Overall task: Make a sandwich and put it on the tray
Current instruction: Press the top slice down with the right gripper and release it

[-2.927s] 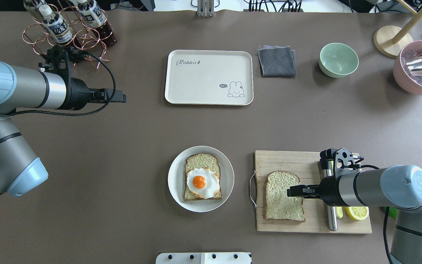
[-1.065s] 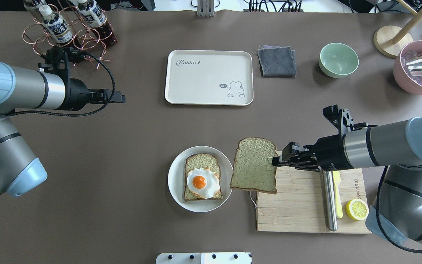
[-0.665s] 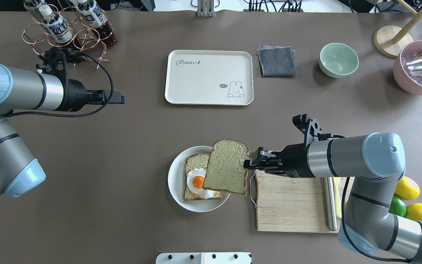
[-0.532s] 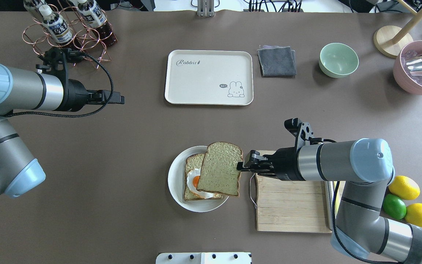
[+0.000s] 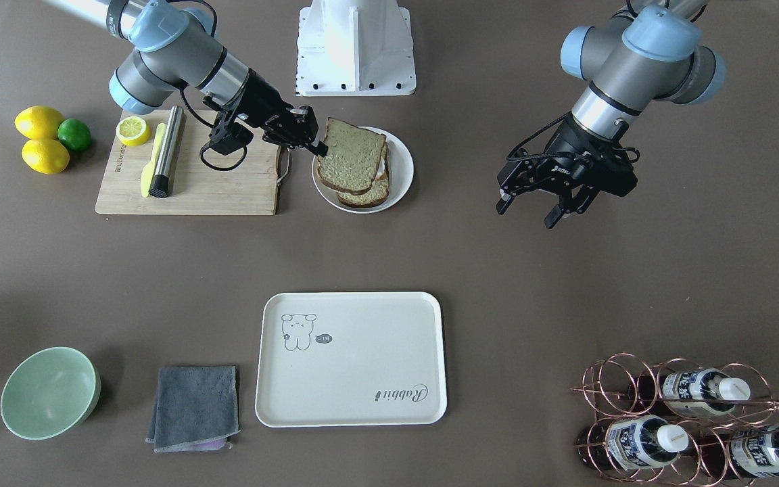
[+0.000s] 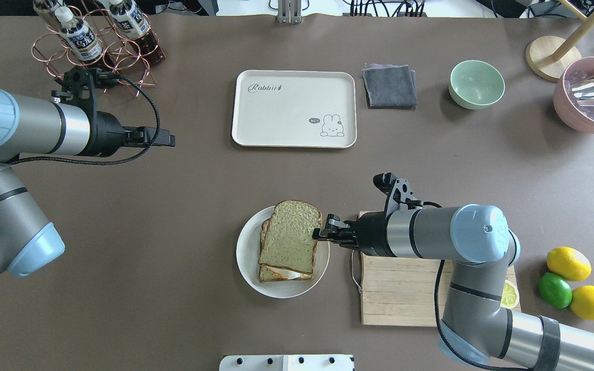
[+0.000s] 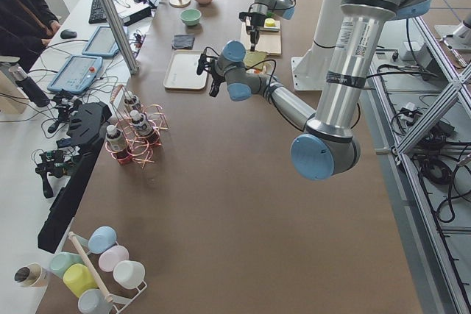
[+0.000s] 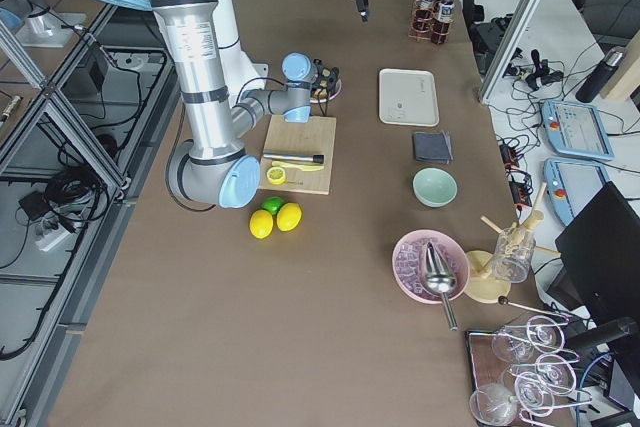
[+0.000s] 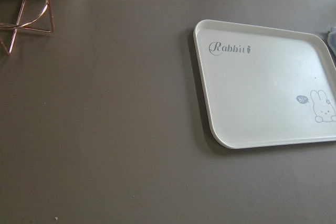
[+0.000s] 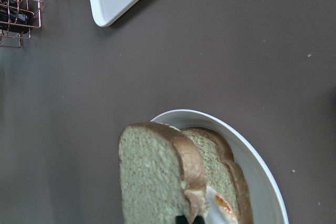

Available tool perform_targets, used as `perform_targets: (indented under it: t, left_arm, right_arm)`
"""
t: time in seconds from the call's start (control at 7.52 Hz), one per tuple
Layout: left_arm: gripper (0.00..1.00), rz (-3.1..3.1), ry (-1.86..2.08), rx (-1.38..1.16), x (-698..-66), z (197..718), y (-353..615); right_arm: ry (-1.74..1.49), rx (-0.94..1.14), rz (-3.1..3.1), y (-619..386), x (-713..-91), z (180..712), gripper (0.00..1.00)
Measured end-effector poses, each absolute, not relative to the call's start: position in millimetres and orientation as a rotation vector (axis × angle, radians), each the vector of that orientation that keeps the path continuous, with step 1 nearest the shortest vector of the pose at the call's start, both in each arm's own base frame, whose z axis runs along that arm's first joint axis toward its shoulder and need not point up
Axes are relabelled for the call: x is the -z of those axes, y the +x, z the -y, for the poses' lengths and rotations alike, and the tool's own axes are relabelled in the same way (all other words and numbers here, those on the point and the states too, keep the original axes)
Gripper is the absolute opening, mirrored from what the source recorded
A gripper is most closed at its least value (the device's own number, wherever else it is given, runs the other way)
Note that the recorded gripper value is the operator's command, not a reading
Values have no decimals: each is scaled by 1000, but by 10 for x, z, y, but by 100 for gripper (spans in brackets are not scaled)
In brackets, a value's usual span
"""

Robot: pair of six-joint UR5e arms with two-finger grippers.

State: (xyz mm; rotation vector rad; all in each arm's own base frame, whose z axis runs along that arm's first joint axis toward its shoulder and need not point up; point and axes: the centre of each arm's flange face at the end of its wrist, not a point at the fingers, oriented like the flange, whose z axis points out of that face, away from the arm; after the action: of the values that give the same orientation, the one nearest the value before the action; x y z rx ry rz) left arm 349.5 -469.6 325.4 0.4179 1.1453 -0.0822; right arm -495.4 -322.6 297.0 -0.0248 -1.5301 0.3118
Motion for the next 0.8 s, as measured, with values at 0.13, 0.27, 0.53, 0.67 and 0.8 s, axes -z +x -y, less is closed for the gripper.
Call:
perform_targets:
  t: [0.13,0.27,0.53,0.67,0.8]
  left_arm:
    - [96,-1144,417,82,-3260,4698,3497]
    - [96,-1144,417,82,-3264,4697,3496]
    - [96,-1143,417,81,-3268,4696,3495]
    - [96,-1143,418,81,-3267,4695,3494]
    - [96,-1143,418,81,-3264,4694,3493]
  right_arm:
    - [-25,-314,1522,-5043,-2992,3237,0]
    - [-19,-318,1514,-5136,-3020,3201,0]
    - [-11,-321,1504,-5269,-3022,3120,0]
    - [-13,-319,1500,-5315,-2998,3093,0]
    - [-15,-317,1497,-5344,-2990,3067,0]
